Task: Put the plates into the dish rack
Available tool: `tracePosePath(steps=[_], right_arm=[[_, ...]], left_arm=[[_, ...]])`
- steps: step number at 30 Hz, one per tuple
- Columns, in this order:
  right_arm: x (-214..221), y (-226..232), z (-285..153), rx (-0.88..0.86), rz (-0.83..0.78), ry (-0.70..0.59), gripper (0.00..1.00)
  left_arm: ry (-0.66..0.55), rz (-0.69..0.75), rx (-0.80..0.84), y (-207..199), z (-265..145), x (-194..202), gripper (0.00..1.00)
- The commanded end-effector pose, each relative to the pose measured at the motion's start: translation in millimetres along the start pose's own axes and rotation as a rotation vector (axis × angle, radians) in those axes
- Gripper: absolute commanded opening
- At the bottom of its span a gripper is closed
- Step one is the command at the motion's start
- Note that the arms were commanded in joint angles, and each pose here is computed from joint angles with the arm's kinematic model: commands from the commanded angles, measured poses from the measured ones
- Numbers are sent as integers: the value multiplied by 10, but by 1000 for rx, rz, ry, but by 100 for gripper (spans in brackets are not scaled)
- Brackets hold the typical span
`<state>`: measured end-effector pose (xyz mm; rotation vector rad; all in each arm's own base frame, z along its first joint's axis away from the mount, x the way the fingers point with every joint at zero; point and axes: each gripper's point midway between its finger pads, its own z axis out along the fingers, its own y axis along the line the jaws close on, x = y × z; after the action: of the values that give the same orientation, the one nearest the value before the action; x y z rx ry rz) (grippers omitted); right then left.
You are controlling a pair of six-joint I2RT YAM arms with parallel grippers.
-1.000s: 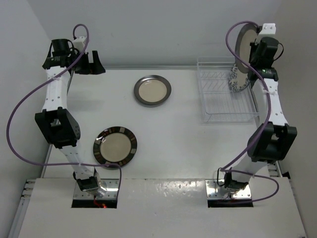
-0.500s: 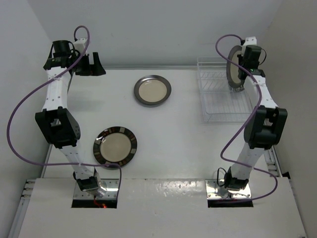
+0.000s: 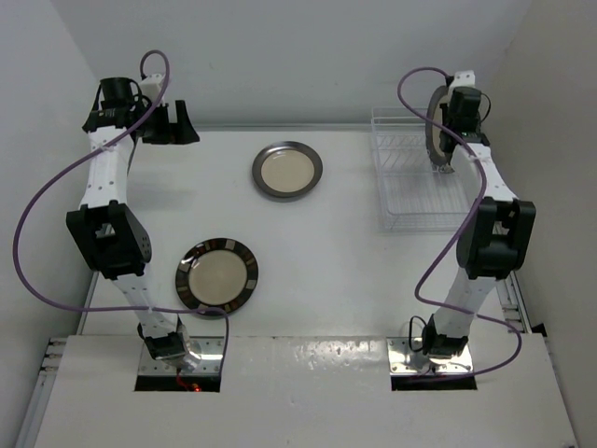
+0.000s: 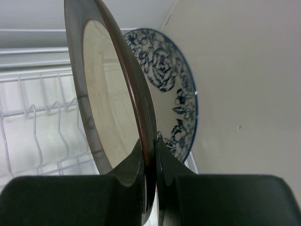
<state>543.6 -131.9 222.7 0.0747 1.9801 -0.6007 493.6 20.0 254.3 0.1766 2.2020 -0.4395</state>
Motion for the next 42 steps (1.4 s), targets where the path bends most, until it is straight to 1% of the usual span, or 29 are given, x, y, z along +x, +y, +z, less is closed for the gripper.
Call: tracePosePath(steps=[1,3,4,6,10,13,14,17,18,19,20,21,23,24,25,27,29,31,32,33,34,36,37,39,40,41,42], right_arm=[[-506,-102,-51,95,92,-188,0],[-484,-87,-57,107,105,-189,0],[-410,-54,-47,100,114,-174,0],[-340,18,-34,77,132,-162,0],[-215,141,-7,50,139,-135,0],[-188,167,-5,40,146,-126,1],[-167,175,-1,39,149,-121,1],[-128,200,-19,26,131,-111,0],[-64,207,-31,25,116,-105,0],[-94,238,-50,24,110,-124,0],[-131,215,-104,36,102,-140,0],[-3,253,-105,41,40,-137,0],[-138,265,-189,68,32,-199,0],[-22,299,-188,67,22,-178,0],[3,303,-194,67,35,-169,0],[107,276,-189,91,92,-143,0],[158,291,-183,92,107,-133,4],[173,303,-179,88,114,-127,18],[185,300,-181,91,116,-120,29],[167,305,-193,85,117,-116,41],[151,294,-197,86,124,-116,60],[74,249,-246,89,129,-122,71],[68,246,-255,88,136,-121,79],[-34,177,-330,97,154,-130,86],[-49,158,-350,101,160,-128,90],[-116,109,-425,100,166,-136,100],[-114,111,-424,98,163,-126,100]], left_arm=[[-37,45,-15,-42,-112,-112,100],[-22,37,-36,5,-93,-57,100],[2,34,-53,55,-59,37,100],[17,39,-60,70,-56,107,100],[105,23,-77,181,14,460,100],[193,30,-56,191,61,800,100],[249,52,-38,185,55,988,100],[359,83,-12,161,58,1327,100],[403,69,-29,197,59,1495,100],[426,76,-35,219,57,1580,100],[417,81,-37,220,61,1589,100],[439,74,-45,241,72,1695,100],[418,85,-51,223,31,1643,100],[409,90,-54,233,43,1622,100],[409,91,-54,233,43,1622,100],[397,97,-57,238,40,1567,100],[397,97,-57,251,59,1557,100],[395,123,-37,208,80,1550,100],[396,132,-35,212,80,1550,100],[422,148,-21,216,81,1619,100],[449,160,-2,187,116,1689,100],[499,183,31,144,125,1828,100],[538,207,74,73,115,1971,100],[590,234,133,12,134,2163,100],[624,284,188,-27,71,2264,100],[651,302,249,-107,69,2389,100],[665,328,288,-139,35,2451,100]])
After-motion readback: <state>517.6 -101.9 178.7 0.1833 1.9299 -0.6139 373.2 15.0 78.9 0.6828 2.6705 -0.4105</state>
